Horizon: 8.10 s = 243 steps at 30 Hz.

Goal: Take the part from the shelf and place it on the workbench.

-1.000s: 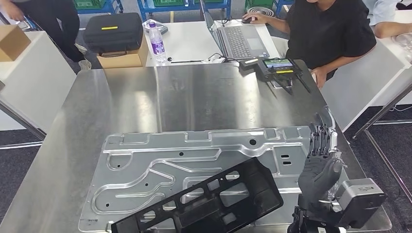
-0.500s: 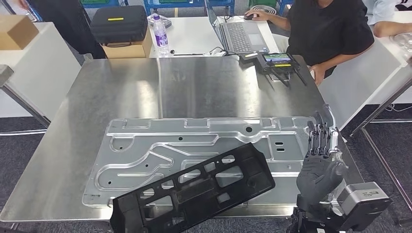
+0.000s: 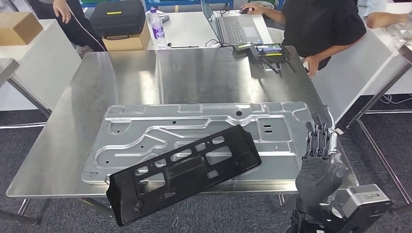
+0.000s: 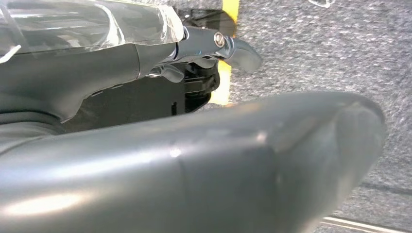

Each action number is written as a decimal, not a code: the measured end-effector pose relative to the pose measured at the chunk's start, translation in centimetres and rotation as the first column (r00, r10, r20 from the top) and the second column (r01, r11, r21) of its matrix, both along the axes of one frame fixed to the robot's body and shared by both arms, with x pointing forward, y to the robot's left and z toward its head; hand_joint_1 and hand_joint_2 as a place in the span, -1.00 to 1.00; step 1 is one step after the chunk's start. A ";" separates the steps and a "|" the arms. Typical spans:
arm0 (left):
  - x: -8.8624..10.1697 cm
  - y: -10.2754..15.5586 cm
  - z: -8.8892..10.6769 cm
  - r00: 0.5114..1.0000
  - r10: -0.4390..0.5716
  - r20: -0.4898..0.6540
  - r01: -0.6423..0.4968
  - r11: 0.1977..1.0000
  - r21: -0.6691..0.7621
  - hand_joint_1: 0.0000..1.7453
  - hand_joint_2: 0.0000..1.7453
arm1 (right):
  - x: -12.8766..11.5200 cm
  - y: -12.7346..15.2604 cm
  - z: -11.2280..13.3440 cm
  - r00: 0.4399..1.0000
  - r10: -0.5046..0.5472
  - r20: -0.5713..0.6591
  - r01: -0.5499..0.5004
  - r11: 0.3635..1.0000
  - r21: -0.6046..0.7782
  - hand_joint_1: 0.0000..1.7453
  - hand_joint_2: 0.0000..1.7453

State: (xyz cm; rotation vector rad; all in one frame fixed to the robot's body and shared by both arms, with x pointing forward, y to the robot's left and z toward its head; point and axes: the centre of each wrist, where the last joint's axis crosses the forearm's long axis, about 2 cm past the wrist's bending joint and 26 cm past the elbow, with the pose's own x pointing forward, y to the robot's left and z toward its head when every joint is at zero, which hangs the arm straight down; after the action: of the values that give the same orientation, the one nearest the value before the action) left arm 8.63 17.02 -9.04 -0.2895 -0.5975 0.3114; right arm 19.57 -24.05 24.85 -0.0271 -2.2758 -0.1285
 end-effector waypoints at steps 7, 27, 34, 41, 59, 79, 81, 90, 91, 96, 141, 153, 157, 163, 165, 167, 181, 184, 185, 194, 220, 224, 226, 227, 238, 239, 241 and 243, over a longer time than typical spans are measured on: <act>0.0 0.0 0.0 1.000 0.003 -0.001 -0.003 1.000 -0.001 -1.00 -1.00 | 0.0 0.2 -0.1 1.000 0.028 -0.004 -0.027 0.999 0.030 -1.00 -1.00; 0.2 -0.2 0.1 1.000 0.006 0.016 -0.006 1.000 0.018 -1.00 -1.00 | -0.1 0.8 0.1 0.999 0.013 -0.036 -0.015 0.999 -0.041 -1.00 -1.00; 0.3 -0.2 0.1 1.000 -0.001 0.020 0.001 1.000 0.027 -1.00 -1.00 | -0.1 1.0 0.2 0.999 0.025 -0.036 -0.026 0.999 -0.042 -1.00 -1.00; 0.4 -0.2 0.1 1.000 -0.005 0.021 0.004 1.000 0.031 -1.00 -1.00 | -0.1 1.1 0.2 0.999 0.031 -0.043 -0.033 0.999 -0.042 -1.00 -1.00; 0.3 -0.3 0.1 1.000 -0.006 0.025 0.006 1.000 0.029 -1.00 -1.00 | -0.2 1.2 0.0 0.998 0.035 -0.051 -0.038 0.998 -0.051 -1.00 -1.00; 0.2 -0.3 0.1 1.000 0.000 0.017 0.000 1.000 0.029 -1.00 -1.00 | -0.2 1.3 0.0 0.998 0.046 -0.043 -0.049 0.997 -0.053 -1.00 -1.00; 0.2 -0.3 0.1 1.000 -0.002 0.018 0.001 1.000 0.027 -1.00 -1.00 | -0.3 1.3 -0.1 0.998 0.046 -0.045 -0.049 0.997 -0.055 -1.00 -1.00; 0.2 -0.3 0.1 1.000 -0.003 0.019 0.002 1.000 0.027 -1.00 -1.00 | -0.4 1.3 -0.2 0.998 0.047 -0.052 -0.050 0.997 -0.060 -1.00 -1.00; 0.2 -0.3 0.1 1.000 -0.003 0.019 0.002 1.000 0.027 -1.00 -1.00 | -0.4 1.3 -0.2 0.998 0.047 -0.052 -0.050 0.997 -0.060 -1.00 -1.00; 0.3 -0.2 0.1 1.000 -0.004 0.021 0.003 1.000 0.030 -1.00 -1.00 | -0.4 1.3 -0.2 0.998 0.047 -0.050 -0.050 0.997 -0.061 -1.00 -1.00; 0.4 -0.6 0.2 1.000 0.007 0.026 -0.008 1.000 0.019 -1.00 -1.00 | -0.4 1.3 -0.4 0.994 0.087 -0.061 -0.090 0.995 -0.034 -1.00 -1.00; 0.5 -0.5 0.2 1.000 0.008 0.030 -0.009 1.000 0.020 -1.00 -1.00 | -0.4 1.4 -0.8 0.993 0.091 -0.075 -0.094 0.995 -0.042 -1.00 -1.00; 0.5 -0.5 0.2 0.999 0.009 0.034 -0.010 1.000 0.022 -1.00 -1.00 | -0.4 1.4 -0.8 0.993 0.092 -0.075 -0.095 0.995 -0.043 -1.00 -1.00; 0.6 -0.5 0.2 1.000 0.009 0.030 -0.009 1.000 0.018 -1.00 -1.00 | -0.4 1.5 -0.7 0.992 0.100 -0.071 -0.103 0.994 -0.041 -1.00 -1.00; 0.7 -0.5 0.3 1.000 0.008 0.030 -0.009 1.000 0.017 -1.00 -1.00 | -0.3 1.6 -0.7 0.993 0.101 -0.068 -0.104 0.994 -0.040 -1.00 -1.00; 0.7 -0.5 0.3 1.000 0.008 0.028 -0.008 1.000 0.015 -1.00 -1.00 | -0.3 1.6 -0.7 0.992 0.103 -0.067 -0.106 0.994 -0.040 -1.00 -1.00; 0.5 -0.6 0.2 1.000 -0.005 0.030 0.004 1.000 0.017 -1.00 -1.00 | -0.4 1.4 -1.1 0.990 0.109 -0.085 -0.114 0.992 -0.052 -1.00 -1.00; 0.5 -0.5 0.2 1.000 -0.001 0.030 0.000 1.000 0.023 -1.00 -1.00 | -0.4 1.4 -1.2 0.989 0.116 -0.096 -0.120 0.992 -0.045 -1.00 -1.00; 0.5 -0.5 0.2 1.000 0.001 0.030 -0.001 1.000 0.025 -1.00 -1.00 | -0.4 1.4 -1.2 0.988 0.119 -0.100 -0.124 0.991 -0.042 -1.00 -1.00; 0.6 -0.5 0.2 1.000 -0.004 0.020 0.003 1.000 0.029 -1.00 -1.00 | -0.3 2.3 -3.1 0.952 0.204 -0.227 -0.211 0.977 -0.011 -1.00 -1.00; 1.5 -1.5 0.7 0.993 -0.117 0.012 0.117 0.993 0.008 -1.00 -1.00 | -2.7 8.2 -21.3 0.372 0.424 -0.826 -0.690 0.722 0.060 -1.00 -1.00; 1.5 -1.5 0.7 0.991 -0.129 0.016 0.129 0.992 0.011 -1.00 -1.00 | -3.5 7.4 -24.9 0.269 0.294 -0.917 -0.657 0.753 0.049 -1.00 -1.00; 1.6 -1.6 0.8 0.990 -0.137 0.021 0.137 0.991 0.012 -1.00 -1.00 | -4.3 6.7 -26.8 0.207 0.216 -0.954 -0.652 0.758 0.030 -1.00 -1.00; 1.6 -1.6 0.8 0.990 -0.139 0.023 0.139 0.990 0.012 -1.00 -1.00 | -4.8 6.4 -27.7 0.169 0.173 -0.970 -0.652 0.758 0.022 -1.00 -1.00; 1.6 -1.9 0.8 0.990 -0.142 0.020 0.141 0.990 0.021 -1.00 -1.00 | -10.2 0.0 -34.0 -0.338 -0.406 -0.849 -0.649 0.754 -0.102 -1.00 -1.00; 1.6 -1.9 0.8 0.990 -0.141 0.023 0.140 0.990 0.022 -1.00 -1.00 | -10.4 -0.5 -34.2 -0.367 -0.436 -0.822 -0.650 0.752 -0.109 -1.00 -1.00; 1.6 -1.9 0.8 0.990 -0.138 0.029 0.138 0.990 0.025 -1.00 -1.00 | -10.7 -1.4 -34.5 -0.399 -0.476 -0.784 -0.654 0.747 -0.121 -1.00 -1.00; 1.5 -1.7 0.8 0.991 -0.132 0.030 0.131 0.991 0.030 -1.00 -1.00 | -10.8 -1.8 -34.7 -0.424 -0.499 -0.755 -0.647 0.751 -0.133 -1.00 -1.00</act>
State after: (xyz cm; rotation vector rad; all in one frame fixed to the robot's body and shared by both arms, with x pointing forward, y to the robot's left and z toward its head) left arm 10.15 15.28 -8.27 -0.3062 -0.6107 0.1715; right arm 8.72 -25.86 -9.86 -0.2232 -0.0880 0.6850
